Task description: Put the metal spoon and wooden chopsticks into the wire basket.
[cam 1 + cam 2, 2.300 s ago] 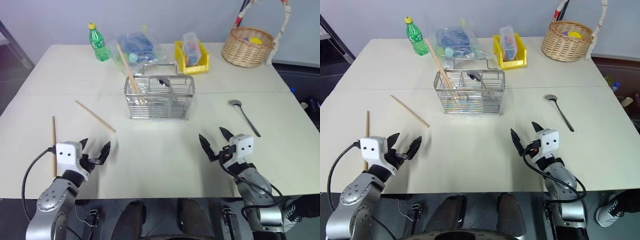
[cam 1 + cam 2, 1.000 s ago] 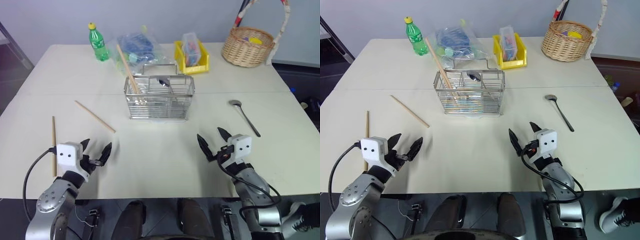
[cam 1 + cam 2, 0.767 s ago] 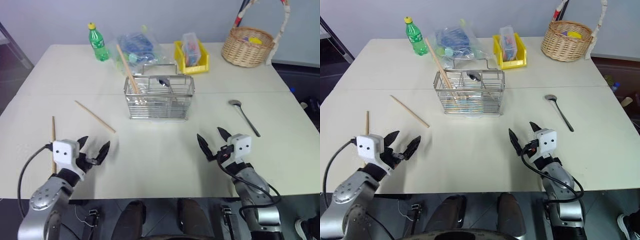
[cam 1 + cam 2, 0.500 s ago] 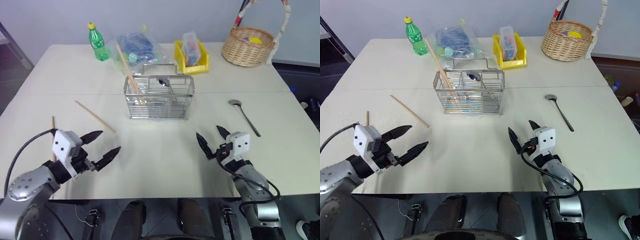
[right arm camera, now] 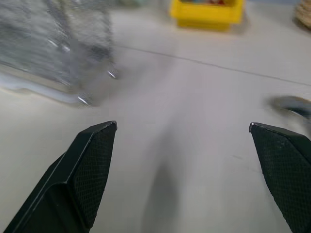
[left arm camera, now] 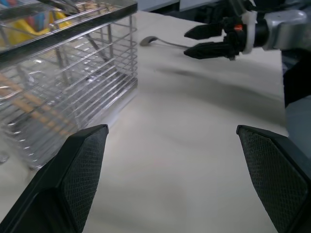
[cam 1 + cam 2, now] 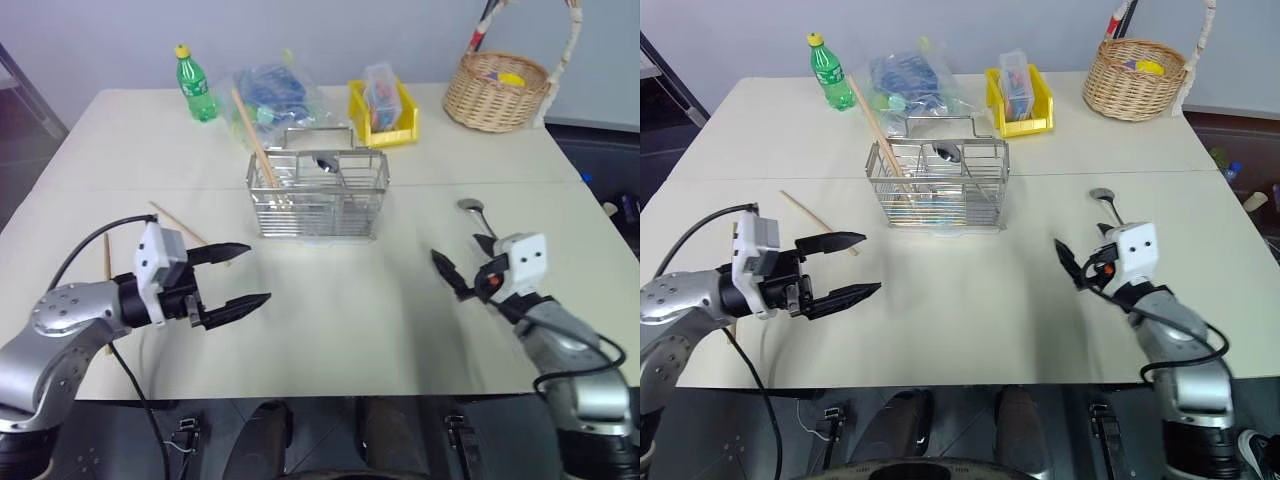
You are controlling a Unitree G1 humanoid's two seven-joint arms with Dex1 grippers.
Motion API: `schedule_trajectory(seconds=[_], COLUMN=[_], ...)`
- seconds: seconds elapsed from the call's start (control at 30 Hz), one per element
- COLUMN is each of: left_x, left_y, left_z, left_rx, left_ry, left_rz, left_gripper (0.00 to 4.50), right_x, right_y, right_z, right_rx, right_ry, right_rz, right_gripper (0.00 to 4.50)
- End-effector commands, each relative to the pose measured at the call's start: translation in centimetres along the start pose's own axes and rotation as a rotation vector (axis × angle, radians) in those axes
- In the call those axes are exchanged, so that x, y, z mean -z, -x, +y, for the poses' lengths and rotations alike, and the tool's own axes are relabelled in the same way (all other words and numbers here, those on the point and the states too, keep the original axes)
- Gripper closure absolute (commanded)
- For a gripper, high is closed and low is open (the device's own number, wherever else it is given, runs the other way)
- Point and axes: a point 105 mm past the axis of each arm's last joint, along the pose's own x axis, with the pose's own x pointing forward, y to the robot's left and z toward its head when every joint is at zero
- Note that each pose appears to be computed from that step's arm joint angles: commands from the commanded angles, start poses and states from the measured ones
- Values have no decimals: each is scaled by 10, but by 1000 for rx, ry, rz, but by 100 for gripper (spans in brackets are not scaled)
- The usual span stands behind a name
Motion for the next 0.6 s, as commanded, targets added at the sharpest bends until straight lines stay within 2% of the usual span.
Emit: schedule_trajectory(seconds=[0.03,0.33,0.6], left_x=[-5,-11,-10], left_y=[-6,-15,-18], left_z=[-1,4,2], left_rx=[24,22,29], left_ry=[-12,-5,5], left_rz=[-33,-87,-97], left_gripper=[5,5,5], right_x=[-18,-11,7], right_y=[2,-17,-39], right_z=[-30,-80,-102], right_rx=[68,117,82], right_ry=[1,-79,-87], right_rz=[27,200,322], right_gripper=[0,0,0])
